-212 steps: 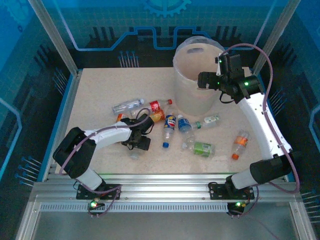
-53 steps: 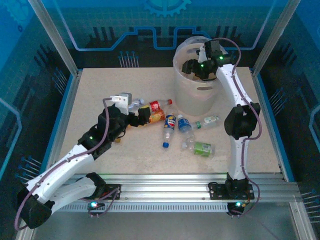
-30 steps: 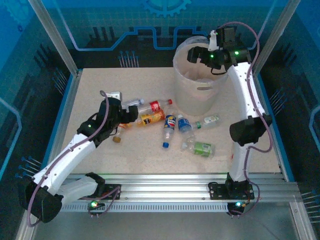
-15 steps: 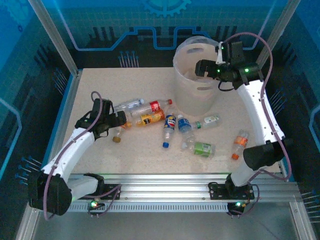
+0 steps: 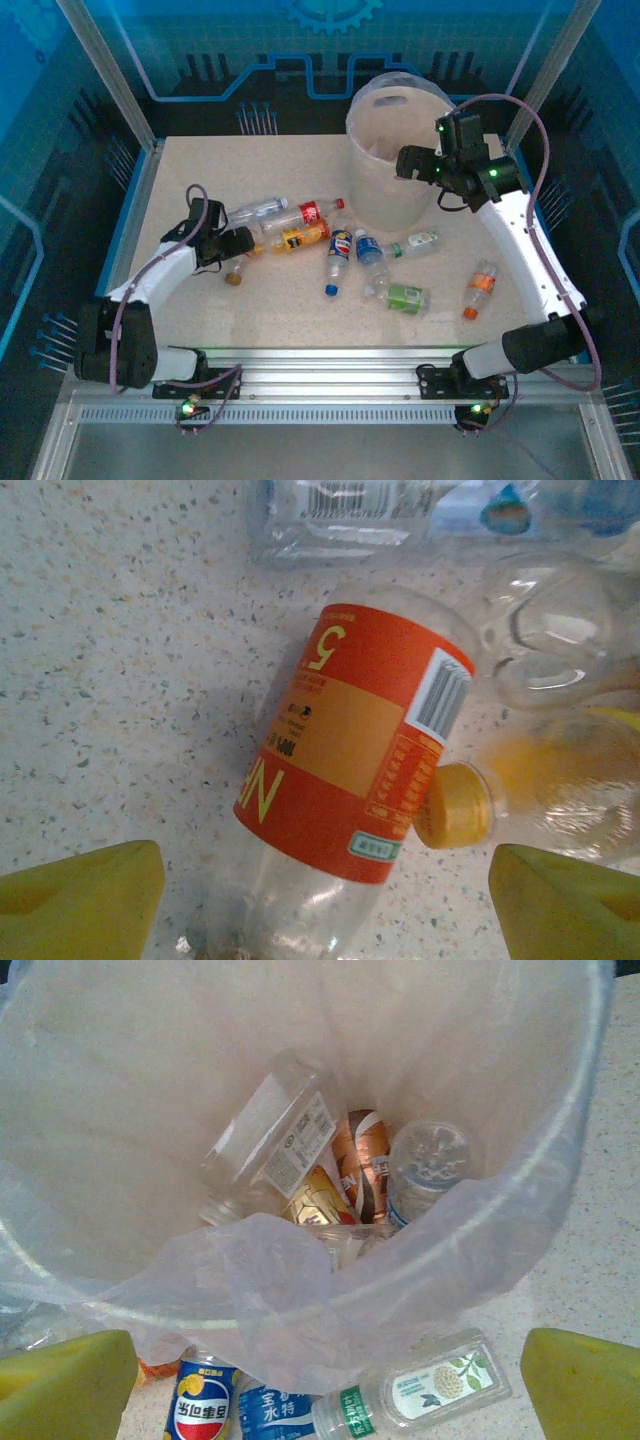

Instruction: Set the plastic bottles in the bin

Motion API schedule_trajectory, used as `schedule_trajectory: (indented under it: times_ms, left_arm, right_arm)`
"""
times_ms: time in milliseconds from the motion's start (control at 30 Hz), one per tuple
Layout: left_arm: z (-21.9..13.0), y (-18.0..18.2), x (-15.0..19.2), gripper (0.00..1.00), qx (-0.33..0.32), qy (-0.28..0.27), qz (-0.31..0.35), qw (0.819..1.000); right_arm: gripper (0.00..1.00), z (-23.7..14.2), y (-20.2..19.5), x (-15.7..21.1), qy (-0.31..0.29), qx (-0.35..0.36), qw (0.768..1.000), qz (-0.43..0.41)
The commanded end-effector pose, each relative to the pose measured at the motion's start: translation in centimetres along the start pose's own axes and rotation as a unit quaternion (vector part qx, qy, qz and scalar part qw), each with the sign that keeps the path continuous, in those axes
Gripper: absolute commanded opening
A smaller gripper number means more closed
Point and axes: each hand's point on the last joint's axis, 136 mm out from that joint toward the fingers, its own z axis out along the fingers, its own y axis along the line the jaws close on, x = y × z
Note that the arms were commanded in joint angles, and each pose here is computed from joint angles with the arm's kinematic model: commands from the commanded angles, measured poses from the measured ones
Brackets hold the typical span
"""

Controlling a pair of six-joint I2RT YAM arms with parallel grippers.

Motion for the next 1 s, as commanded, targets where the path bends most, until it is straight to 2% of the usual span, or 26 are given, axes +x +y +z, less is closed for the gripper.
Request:
schedule_trajectory:
  times_ms: [0,233,433,967]
  left_arm:
    - [0.9,-0.6,-0.9,0.87,0.016,-0.002,-0.010,1.000]
    - [2.4,-0.4,-1.4,0.92,0.004,0.005,-0.013,1.000]
    - [3.2,0.1,-1.2,0.93,-0.007,0.011,-0.022,1.000]
    - [3.4,2.2,0.8,0.84,-0.034,0.017,-0.071,0.997]
  right_arm:
    - [1.00,-0.9,0.0,-0.8,-0.030,0.006,0.999,0.009]
    - [1.00,-0.8,-0.1,-0.8,-0.031,0.010,0.999,0.008]
    - [1.00,-0.2,0.0,-0.5,-0.024,0.011,1.000,0.004]
    - [1.00,0.7,0.7,-0.1,-0.010,0.003,1.000,-0.001]
